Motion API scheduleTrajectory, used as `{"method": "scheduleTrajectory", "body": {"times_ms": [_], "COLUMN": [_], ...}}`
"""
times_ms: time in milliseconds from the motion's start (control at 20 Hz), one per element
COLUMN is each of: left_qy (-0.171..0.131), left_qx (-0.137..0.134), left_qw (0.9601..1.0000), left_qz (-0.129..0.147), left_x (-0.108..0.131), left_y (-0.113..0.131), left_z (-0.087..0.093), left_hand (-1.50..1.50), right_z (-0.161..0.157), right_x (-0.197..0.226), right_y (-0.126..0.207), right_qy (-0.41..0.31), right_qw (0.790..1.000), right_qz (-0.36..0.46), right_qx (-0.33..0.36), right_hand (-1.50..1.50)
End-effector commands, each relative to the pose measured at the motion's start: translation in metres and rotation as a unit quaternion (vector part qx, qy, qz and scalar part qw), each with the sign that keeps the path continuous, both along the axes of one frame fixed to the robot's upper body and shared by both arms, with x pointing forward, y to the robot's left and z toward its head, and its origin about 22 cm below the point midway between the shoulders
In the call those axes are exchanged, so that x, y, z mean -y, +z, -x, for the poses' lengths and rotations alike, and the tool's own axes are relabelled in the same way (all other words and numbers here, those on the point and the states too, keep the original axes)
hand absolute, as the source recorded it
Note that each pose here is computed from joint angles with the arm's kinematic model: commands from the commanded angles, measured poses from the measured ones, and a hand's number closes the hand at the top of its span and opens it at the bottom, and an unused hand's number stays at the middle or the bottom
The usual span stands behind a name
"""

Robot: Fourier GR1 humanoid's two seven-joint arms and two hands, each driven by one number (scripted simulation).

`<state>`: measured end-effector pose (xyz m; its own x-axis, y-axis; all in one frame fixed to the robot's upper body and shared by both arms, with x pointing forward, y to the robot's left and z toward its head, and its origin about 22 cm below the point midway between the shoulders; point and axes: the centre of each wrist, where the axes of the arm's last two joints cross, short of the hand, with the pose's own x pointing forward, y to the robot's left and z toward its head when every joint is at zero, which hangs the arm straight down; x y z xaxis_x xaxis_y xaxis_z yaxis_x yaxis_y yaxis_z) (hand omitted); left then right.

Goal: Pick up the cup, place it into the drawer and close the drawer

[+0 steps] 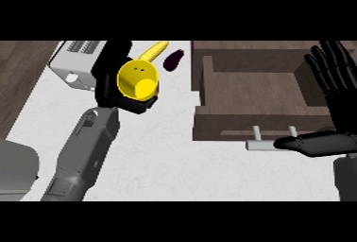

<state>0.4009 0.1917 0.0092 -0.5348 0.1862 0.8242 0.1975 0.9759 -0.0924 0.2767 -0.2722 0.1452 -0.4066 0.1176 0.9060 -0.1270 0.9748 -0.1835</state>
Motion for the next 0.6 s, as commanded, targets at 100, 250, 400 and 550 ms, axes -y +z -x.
{"method": "scheduleTrajectory", "body": {"times_ms": [100, 250, 400, 550], "left_qy": [-0.029, -0.027, -0.019, 0.007], "left_qx": [0.009, 0.003, 0.006, -0.005], "left_qw": [0.9993, 0.9989, 0.9985, 0.9975], "left_qz": [-0.023, -0.039, -0.052, -0.07], "left_x": [0.056, 0.085, 0.111, 0.134], "left_y": [0.089, 0.135, 0.148, 0.165], "left_z": [-0.019, -0.025, -0.028, -0.031], "left_hand": [1.5, 1.5, 1.5, 1.5], "right_z": [0.007, 0.002, 0.0, 0.015], "right_x": [0.001, 0.008, 0.009, 0.0], "right_y": [0.001, -0.001, -0.007, -0.011], "right_qy": [-0.006, -0.01, 0.005, -0.001], "right_qw": [1.0, 1.0, 1.0, 1.0], "right_qz": [-0.011, -0.006, -0.003, 0.008], "right_qx": [-0.004, 0.005, 0.007, 0.008], "right_hand": [-1.5, -1.5, -1.5, -1.5]}}
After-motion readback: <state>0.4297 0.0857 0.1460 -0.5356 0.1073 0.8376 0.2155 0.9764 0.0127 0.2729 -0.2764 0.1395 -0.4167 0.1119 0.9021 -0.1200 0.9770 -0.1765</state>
